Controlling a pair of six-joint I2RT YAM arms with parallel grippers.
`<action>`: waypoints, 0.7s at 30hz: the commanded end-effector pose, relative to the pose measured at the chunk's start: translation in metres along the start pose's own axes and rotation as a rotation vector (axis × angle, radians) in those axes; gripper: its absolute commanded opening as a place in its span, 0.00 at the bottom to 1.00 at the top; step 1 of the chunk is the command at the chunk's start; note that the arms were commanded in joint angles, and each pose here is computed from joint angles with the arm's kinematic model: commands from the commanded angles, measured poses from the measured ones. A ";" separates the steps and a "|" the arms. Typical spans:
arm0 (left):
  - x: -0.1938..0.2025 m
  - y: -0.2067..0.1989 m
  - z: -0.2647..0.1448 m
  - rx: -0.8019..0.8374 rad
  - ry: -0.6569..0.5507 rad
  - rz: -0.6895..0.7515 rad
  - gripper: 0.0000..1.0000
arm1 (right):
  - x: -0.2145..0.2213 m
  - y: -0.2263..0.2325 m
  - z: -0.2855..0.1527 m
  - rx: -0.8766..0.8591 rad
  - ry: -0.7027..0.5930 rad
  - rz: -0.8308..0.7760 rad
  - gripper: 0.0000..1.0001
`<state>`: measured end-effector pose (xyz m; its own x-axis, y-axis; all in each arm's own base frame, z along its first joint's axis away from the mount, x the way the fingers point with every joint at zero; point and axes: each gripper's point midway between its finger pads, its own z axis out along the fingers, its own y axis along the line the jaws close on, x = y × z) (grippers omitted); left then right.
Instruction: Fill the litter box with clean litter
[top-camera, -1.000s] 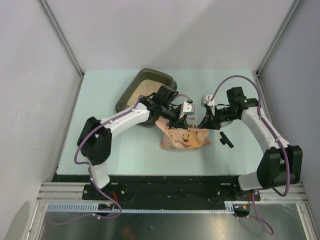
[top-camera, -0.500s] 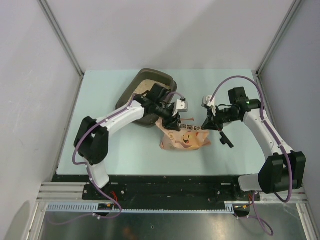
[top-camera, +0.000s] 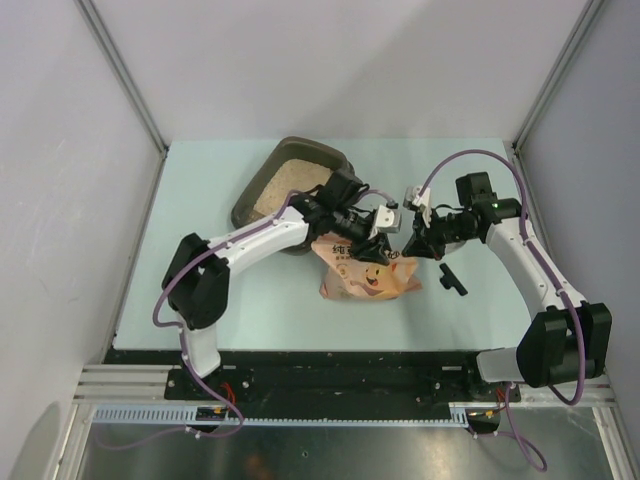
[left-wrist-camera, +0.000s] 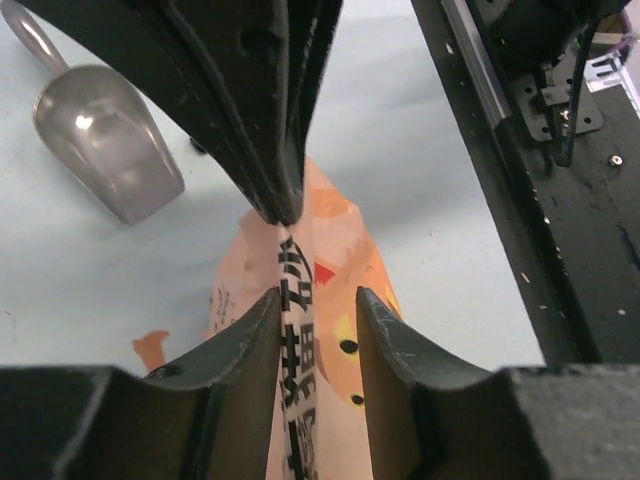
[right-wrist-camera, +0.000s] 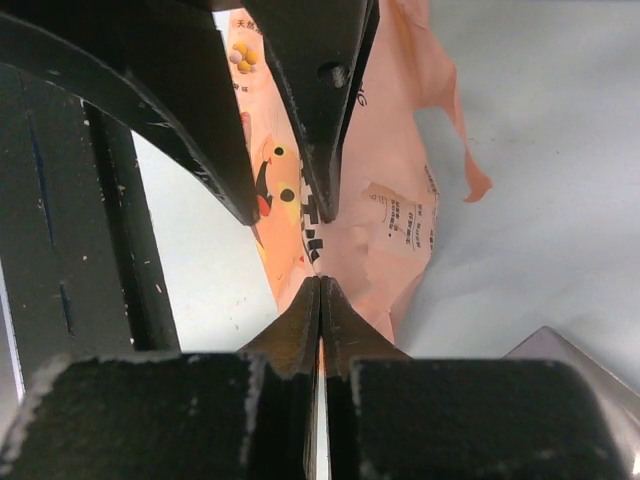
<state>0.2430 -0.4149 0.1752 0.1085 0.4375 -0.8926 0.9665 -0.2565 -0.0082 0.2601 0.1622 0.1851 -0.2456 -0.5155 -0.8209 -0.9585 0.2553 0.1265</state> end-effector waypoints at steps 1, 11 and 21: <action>-0.024 0.005 0.009 0.014 -0.087 0.000 0.35 | -0.010 0.000 -0.006 0.025 -0.003 -0.008 0.00; -0.010 0.009 0.015 -0.060 -0.054 -0.071 0.00 | 0.000 -0.049 -0.075 0.346 -0.060 0.163 0.23; -0.011 0.012 0.014 -0.092 -0.049 -0.098 0.00 | 0.121 -0.021 -0.086 0.479 0.346 0.103 0.45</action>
<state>0.2573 -0.4326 0.1703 0.0222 0.4187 -0.9079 0.9878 -0.1491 -0.0446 0.2606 0.0464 0.1747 -0.4179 -0.5367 -0.7330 -0.7804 0.6252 -0.0128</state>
